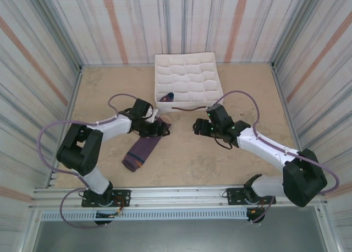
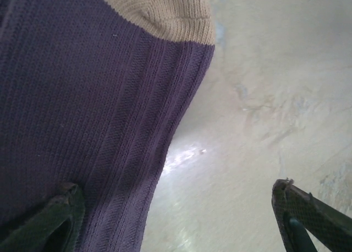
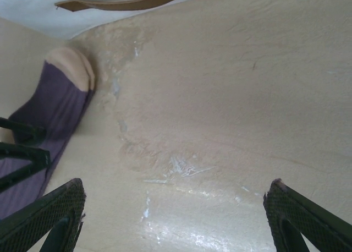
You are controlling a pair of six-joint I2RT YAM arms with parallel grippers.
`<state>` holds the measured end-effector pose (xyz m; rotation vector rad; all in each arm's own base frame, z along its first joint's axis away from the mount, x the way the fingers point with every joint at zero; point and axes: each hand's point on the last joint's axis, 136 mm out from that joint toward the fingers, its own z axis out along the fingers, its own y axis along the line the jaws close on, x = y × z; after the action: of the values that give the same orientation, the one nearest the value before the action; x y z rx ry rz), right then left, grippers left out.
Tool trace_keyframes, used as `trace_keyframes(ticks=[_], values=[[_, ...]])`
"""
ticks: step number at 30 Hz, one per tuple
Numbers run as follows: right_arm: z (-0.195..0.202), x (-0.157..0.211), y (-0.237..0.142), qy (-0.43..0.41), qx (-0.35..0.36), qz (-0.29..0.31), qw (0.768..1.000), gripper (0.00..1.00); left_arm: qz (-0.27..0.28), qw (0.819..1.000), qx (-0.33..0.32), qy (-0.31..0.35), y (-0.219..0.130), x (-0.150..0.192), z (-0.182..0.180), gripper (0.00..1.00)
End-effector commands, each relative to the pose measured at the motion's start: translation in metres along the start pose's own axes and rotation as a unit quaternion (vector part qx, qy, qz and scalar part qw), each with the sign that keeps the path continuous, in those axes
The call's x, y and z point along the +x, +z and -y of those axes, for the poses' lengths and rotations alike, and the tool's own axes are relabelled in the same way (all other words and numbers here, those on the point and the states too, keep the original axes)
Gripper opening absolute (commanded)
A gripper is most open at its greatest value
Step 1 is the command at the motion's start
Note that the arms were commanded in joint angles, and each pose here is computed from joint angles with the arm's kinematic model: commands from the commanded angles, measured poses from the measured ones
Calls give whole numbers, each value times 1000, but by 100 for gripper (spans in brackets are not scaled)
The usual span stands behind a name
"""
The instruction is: Roll the socks
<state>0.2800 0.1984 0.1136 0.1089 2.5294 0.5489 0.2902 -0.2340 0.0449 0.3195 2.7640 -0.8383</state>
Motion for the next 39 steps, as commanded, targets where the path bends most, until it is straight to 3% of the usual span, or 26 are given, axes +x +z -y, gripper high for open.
trace_keyframes(ticks=[1,8,19,27,39], values=[[14,2,-9,17,33,9,999,87,-48,999,-16,-15,24,32,-4,90],[33,6,-19,44,46,27,998,87,-50,998,15,-21,53,32,42,90],[55,23,-39,59,56,33,996,87,-28,998,48,8,87,-29,118,90],[32,35,-44,4,7,37,999,85,-39,997,67,26,35,-38,150,99],[-61,82,-16,-213,-55,3,975,82,-37,992,69,-95,-58,1,82,99]])
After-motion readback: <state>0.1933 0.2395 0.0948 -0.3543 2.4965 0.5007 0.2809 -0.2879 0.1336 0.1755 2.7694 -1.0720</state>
